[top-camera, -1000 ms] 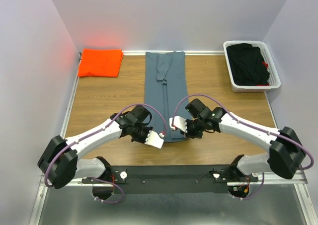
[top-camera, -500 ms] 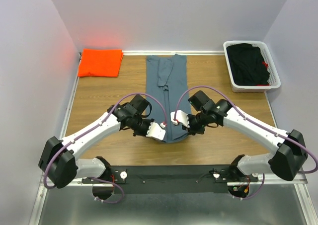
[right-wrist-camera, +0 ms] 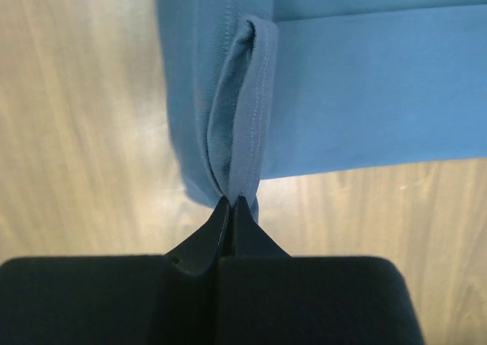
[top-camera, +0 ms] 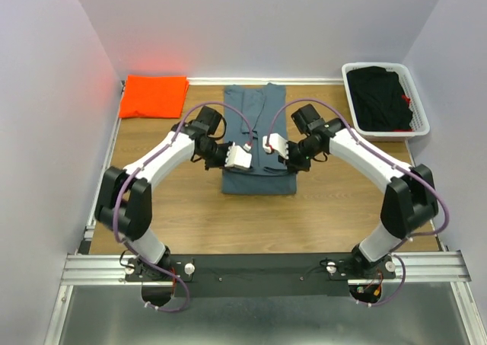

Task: Fold and stack the t-shirts
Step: Fold the folded rectangular tshirt in 1/3 of the way

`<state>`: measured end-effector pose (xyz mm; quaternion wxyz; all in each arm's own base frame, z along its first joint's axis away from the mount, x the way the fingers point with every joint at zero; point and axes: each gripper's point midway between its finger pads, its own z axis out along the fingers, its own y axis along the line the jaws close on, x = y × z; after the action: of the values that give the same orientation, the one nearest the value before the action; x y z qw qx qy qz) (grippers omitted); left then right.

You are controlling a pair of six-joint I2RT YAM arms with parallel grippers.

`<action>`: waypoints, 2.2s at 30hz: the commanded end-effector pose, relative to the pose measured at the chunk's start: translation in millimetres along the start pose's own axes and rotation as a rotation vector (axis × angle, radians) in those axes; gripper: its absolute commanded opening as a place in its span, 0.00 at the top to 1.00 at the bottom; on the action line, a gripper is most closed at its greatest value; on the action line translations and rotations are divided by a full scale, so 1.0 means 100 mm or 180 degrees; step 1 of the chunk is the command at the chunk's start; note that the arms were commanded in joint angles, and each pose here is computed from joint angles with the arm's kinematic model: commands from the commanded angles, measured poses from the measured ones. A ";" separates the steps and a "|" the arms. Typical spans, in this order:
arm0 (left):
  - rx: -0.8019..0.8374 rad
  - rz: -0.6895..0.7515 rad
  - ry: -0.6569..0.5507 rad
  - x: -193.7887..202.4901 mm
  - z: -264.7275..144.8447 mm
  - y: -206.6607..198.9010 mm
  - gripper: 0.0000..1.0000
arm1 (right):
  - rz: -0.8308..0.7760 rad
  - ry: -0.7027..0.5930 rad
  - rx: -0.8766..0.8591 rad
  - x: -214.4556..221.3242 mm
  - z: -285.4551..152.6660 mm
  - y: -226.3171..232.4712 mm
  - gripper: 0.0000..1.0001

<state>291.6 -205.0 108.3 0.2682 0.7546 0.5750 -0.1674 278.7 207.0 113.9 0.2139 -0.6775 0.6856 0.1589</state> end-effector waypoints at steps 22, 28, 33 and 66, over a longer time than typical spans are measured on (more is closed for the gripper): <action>-0.0181 -0.0085 0.0136 0.63 0.10 1.32 1.00 | -0.0072 -0.0113 0.0211 0.09 0.37 -1.50 1.00; -0.0209 -0.0108 0.0138 0.68 0.17 1.44 1.00 | -0.0065 -0.0093 0.0280 0.15 0.40 -1.68 0.99; -0.0270 -0.0124 0.0167 0.74 0.24 1.52 1.00 | -0.0048 -0.0075 0.0287 0.19 0.46 -1.75 0.99; 0.0311 -0.2807 -0.2251 -0.73 0.02 0.52 0.16 | 0.3405 -0.1598 -0.1365 -0.65 0.13 -0.79 0.00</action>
<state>346.5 -241.1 118.3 0.3116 0.3685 0.7466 -0.4580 385.6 244.2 117.2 0.1646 -0.2686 0.8377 0.4462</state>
